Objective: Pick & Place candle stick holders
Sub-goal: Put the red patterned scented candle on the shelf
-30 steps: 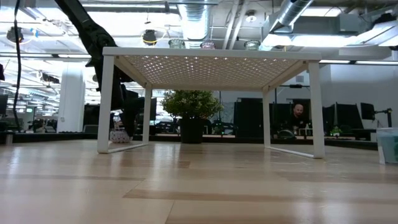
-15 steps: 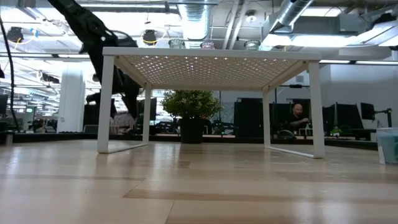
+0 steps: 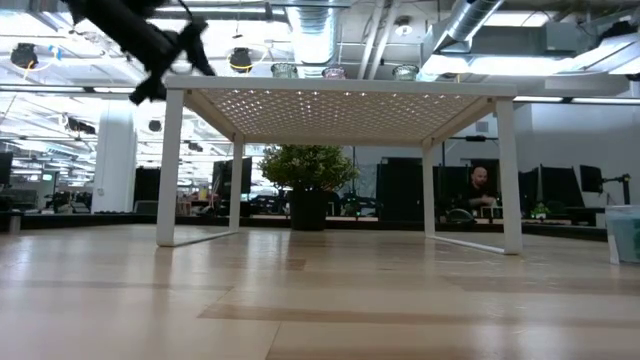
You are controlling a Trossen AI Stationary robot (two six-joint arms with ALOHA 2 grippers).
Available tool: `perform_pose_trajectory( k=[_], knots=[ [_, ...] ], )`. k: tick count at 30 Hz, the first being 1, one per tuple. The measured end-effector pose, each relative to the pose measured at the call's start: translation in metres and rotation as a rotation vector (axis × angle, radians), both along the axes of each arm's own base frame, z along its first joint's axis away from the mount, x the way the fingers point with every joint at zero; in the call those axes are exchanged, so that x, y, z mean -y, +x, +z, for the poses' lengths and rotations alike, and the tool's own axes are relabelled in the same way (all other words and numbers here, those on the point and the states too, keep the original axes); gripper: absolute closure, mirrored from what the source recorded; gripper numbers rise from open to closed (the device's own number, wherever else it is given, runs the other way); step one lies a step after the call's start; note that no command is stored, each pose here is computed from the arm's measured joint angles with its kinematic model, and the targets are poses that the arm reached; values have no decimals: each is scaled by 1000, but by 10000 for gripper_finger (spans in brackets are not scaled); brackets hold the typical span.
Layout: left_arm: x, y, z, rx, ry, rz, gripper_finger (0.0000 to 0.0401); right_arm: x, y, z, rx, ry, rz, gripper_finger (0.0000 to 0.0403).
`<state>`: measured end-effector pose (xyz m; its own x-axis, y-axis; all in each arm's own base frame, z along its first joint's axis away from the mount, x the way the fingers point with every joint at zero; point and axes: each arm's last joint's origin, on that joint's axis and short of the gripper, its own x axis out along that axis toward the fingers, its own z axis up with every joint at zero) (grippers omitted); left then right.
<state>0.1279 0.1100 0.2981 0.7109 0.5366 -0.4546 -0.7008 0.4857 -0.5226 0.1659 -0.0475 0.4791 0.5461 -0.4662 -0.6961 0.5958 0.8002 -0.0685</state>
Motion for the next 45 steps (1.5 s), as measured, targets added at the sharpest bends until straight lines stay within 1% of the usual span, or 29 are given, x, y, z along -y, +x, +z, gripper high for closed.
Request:
perform_pose_trajectory(
  k=[5, 9, 12, 16, 19, 23, 27, 32, 34, 36, 41, 45],
  knots=[
    [24, -11, 30, 246, 96, -132, 99, 0, 0, 0, 2, 0, 0, 184],
    [41, -11, 47, 393, 172, -271, 99, 0, 0, 0, 4, 3, -3, 184],
    [53, -4, 55, 472, 203, -389, 98, 0, 0, 0, 5, 4, -3, 184],
    [67, 13, 62, 552, 219, -524, 98, 0, 0, 0, 6, 5, -4, 184],
    [75, 30, 61, 574, 217, -594, 97, 0, 0, 0, 6, 6, -4, 184],
    [87, 55, 54, 514, 172, -676, 97, 0, 0, 0, 6, 6, -4, 184],
    [98, 79, 37, 376, 85, -746, 97, 0, 0, 0, 6, 9, -2, 184],
    [112, 92, 16, 203, -34, -799, 97, -1, 0, -1, 4, 30, 18, 184],
    [117, 91, 14, 176, -56, -819, 96, -1, 0, -1, 4, 38, 24, 184],
    [120, 88, 14, 148, -55, -803, 96, -1, 0, -1, 4, 40, 27, 184],
    [116, 81, 2, -1, -36, -680, 96, -1, 0, -1, 6, 43, 30, 184],
    [115, 79, -4, -75, -13, -647, 96, -1, 0, -1, 6, 43, 30, 184]
  ],
)
